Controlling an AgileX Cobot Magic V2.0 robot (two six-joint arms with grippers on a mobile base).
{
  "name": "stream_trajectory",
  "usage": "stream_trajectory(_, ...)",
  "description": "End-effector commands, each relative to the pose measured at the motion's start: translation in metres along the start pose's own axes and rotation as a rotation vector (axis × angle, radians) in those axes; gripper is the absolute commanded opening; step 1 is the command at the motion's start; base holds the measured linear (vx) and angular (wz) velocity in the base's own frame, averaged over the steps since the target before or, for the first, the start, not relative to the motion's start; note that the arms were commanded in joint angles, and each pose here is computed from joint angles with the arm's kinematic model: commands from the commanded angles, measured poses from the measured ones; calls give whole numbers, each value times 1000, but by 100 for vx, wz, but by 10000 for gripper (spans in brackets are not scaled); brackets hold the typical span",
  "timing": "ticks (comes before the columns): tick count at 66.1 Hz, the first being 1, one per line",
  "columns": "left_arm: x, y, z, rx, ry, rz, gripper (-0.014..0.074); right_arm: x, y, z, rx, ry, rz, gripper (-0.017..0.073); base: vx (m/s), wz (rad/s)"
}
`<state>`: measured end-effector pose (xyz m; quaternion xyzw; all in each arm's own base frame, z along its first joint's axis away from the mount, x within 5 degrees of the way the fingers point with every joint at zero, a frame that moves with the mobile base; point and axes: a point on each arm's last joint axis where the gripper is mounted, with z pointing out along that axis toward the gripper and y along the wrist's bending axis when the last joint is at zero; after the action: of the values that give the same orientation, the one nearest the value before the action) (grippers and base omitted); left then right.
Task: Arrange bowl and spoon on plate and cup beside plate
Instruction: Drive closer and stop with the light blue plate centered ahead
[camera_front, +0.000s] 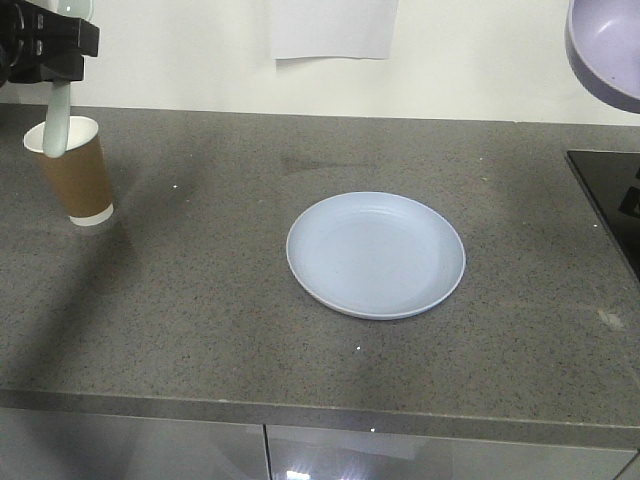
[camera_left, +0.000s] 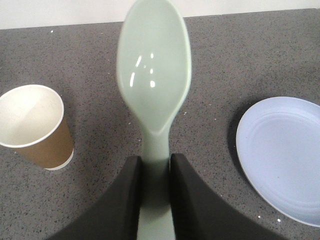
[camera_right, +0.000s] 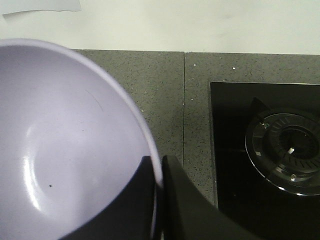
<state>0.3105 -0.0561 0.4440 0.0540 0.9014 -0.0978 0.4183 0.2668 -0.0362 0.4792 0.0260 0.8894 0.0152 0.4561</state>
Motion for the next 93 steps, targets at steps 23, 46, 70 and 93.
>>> stream_trajectory(23, -12, -6, -24, 22, -126, 0, -6, -12, 1, -21, 8, -132, -8, -6, 4, -4)
stream_trajectory(46, -12, -6, -24, 22, -126, 0, -6, -11, 2, -21, 7, -123, -8, -6, 5, -4)
stream_trajectory(70, -12, -6, -24, 22, -126, 0, -6, -11, 2, -21, 7, -123, -8, -6, 6, -1)
stream_trajectory(93, -12, -6, -24, 22, -126, 0, -6, -11, 2, -21, 7, -123, -8, -6, 8, 1)
